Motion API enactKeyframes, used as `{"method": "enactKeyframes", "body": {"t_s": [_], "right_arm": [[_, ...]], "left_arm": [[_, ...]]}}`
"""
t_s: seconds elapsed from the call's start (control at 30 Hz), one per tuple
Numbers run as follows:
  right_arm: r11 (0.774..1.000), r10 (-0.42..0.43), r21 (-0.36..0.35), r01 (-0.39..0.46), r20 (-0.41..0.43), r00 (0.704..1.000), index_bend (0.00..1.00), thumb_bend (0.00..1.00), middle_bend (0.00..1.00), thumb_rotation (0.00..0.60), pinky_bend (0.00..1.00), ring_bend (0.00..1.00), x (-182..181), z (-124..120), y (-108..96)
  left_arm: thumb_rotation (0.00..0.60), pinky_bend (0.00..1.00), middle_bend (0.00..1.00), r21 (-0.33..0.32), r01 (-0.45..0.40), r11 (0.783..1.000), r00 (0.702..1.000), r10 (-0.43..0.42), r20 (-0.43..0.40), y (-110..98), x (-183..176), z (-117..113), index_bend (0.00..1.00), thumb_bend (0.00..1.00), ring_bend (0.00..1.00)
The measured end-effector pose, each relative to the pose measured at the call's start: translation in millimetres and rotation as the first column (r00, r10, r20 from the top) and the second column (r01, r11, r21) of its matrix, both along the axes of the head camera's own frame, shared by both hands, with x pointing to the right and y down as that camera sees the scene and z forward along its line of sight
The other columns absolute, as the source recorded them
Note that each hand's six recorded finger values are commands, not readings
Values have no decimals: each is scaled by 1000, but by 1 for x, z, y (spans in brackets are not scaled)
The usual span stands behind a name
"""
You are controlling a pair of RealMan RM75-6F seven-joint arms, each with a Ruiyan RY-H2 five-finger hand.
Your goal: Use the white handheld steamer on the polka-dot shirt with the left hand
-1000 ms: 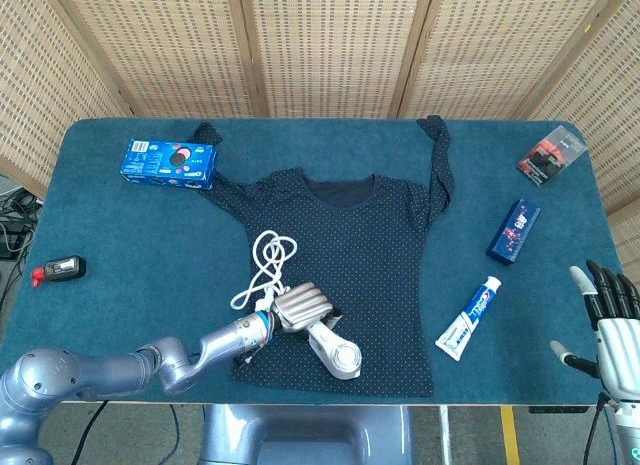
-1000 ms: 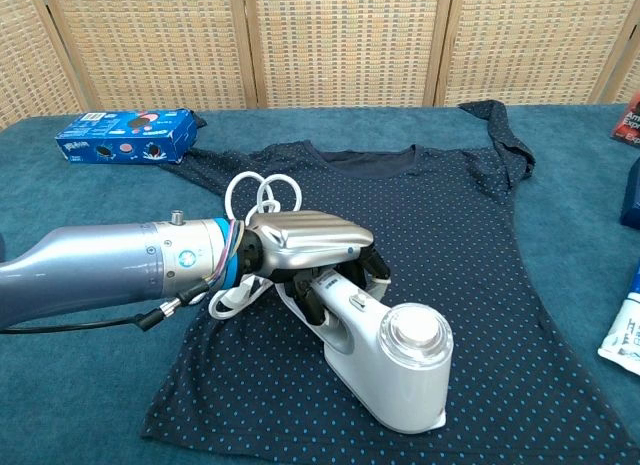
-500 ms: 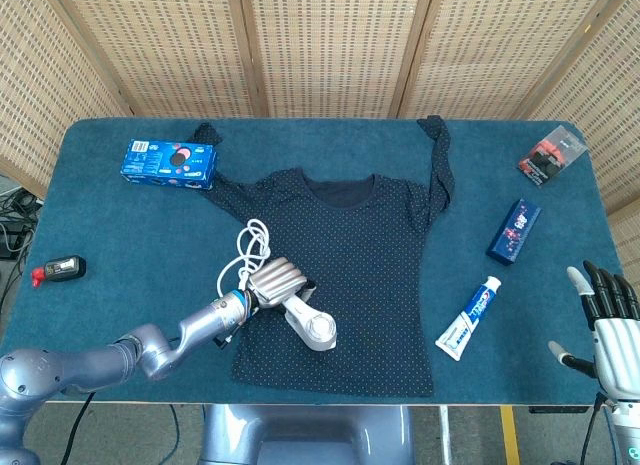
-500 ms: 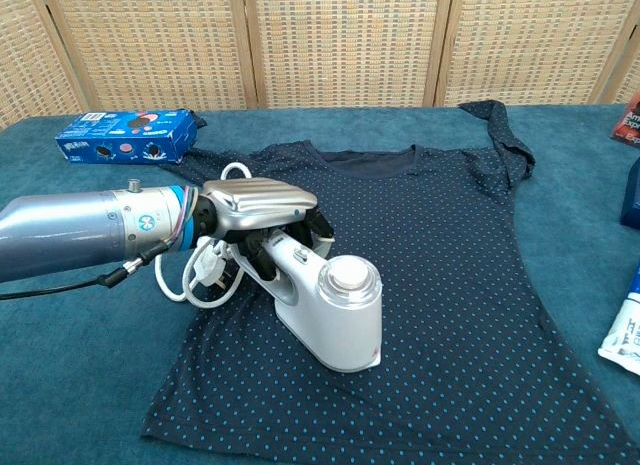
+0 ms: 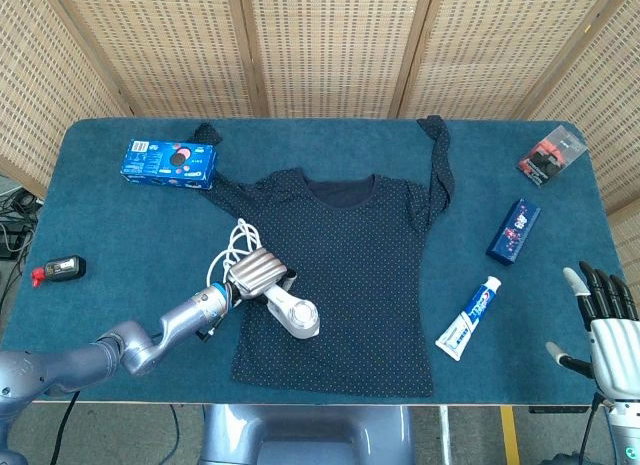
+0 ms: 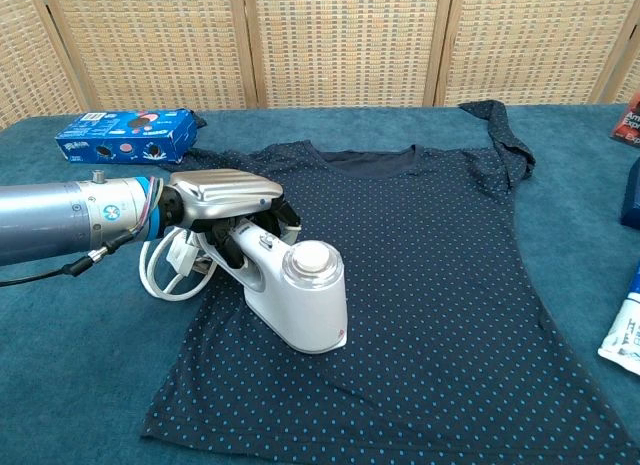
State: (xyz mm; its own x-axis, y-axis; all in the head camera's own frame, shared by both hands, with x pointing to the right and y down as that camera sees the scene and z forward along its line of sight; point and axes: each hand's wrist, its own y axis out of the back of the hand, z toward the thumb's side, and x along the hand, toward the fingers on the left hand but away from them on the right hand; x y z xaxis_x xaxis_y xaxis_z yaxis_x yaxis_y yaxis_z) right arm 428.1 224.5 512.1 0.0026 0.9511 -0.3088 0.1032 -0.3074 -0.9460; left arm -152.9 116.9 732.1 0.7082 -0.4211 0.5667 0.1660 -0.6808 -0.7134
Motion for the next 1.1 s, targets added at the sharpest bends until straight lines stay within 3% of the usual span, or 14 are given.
{"method": "enactKeyframes", "body": {"t_s": [0.67,1.1], "right_arm": [[1000,2,1,-2,0,1000,0,0,0,600,0,0,1,-1,0],[1000,-1,2,1,5,1000,0,0,0,600,0,0,0,-2,0]], "left_arm": [[600,801,764,-105,-151,983,982,137,-131,60,33,-26,937,666,716],[600,801,765,-61,-149,987,986,144,-79,52,16,-20,937,666,716]]}}
